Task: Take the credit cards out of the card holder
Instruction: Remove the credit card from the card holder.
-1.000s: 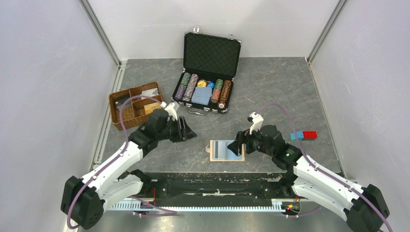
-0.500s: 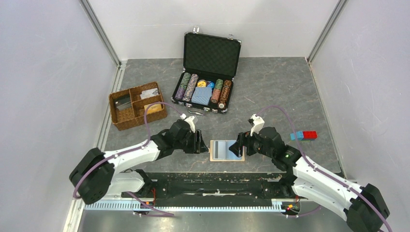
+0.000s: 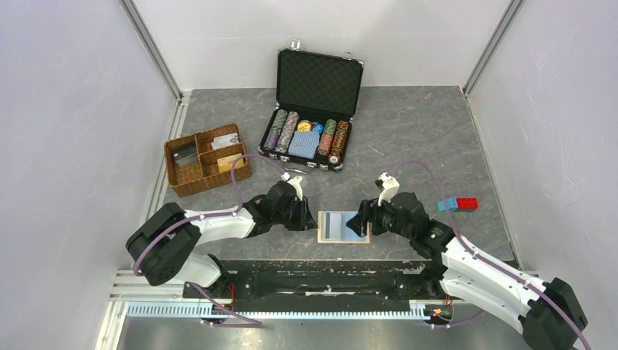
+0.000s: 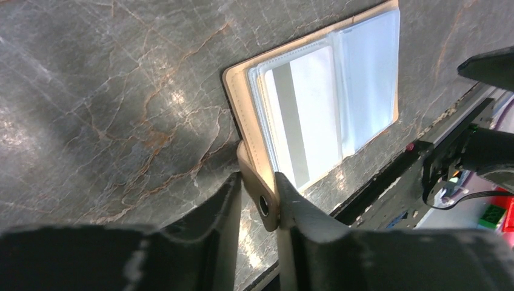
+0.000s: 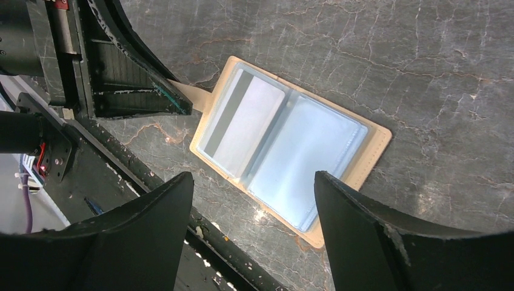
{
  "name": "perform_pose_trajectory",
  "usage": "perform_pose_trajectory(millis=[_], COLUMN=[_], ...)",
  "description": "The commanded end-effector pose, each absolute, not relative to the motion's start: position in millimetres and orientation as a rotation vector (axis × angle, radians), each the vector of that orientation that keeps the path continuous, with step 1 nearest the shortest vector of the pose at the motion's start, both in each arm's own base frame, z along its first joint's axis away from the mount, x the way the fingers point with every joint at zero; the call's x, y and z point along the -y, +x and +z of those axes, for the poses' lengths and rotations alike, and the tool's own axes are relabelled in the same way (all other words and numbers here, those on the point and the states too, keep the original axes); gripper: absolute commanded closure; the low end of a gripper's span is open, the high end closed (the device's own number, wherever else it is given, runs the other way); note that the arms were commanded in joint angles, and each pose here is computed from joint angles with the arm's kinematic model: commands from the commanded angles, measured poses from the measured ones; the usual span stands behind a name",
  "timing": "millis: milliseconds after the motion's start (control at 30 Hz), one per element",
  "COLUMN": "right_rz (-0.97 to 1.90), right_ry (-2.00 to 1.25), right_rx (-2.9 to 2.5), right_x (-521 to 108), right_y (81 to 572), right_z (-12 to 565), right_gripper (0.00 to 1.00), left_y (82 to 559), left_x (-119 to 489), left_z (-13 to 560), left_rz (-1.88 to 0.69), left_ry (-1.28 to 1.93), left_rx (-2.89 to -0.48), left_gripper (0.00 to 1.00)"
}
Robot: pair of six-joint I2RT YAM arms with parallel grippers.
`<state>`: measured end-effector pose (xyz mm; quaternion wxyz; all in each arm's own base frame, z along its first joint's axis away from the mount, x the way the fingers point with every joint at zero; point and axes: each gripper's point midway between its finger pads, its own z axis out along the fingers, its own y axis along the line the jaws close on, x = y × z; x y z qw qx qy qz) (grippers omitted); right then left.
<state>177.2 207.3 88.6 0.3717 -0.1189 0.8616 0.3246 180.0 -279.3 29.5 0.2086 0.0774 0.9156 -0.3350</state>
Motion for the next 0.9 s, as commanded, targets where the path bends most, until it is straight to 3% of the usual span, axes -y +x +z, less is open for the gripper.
perform_pose_trajectory(millis=[0,100,267,667,867], right_rz=[0.843,0.860,0.859,0.771,0.785], right_ry=[-0.282,-0.282,-0.261,-0.370,-0.428], right_rx=[-2.175,-2.180,-2.203,-2.215,-2.250], right_x=[-211,-216,-223,-266,-282], right_y=[185,186,190,189,184], right_z=[95,95,94,93,80], right_gripper=[0.25,0.29,0.31,0.23,0.26], left_y=[192,186,178,169,168], left_x=[295,296,297,290,289], left_z=[44,48,69,84,84], left_rz=[-0.995,-1.042,-1.141,-1.198,-1.197], left_ry=[0.215,0.203,0.158,0.113,0.114], left_rx=[-2.459,-2.455,-2.393,-2.346,-2.348], left_gripper=[0.79,0.97,0.98,0.98,0.98])
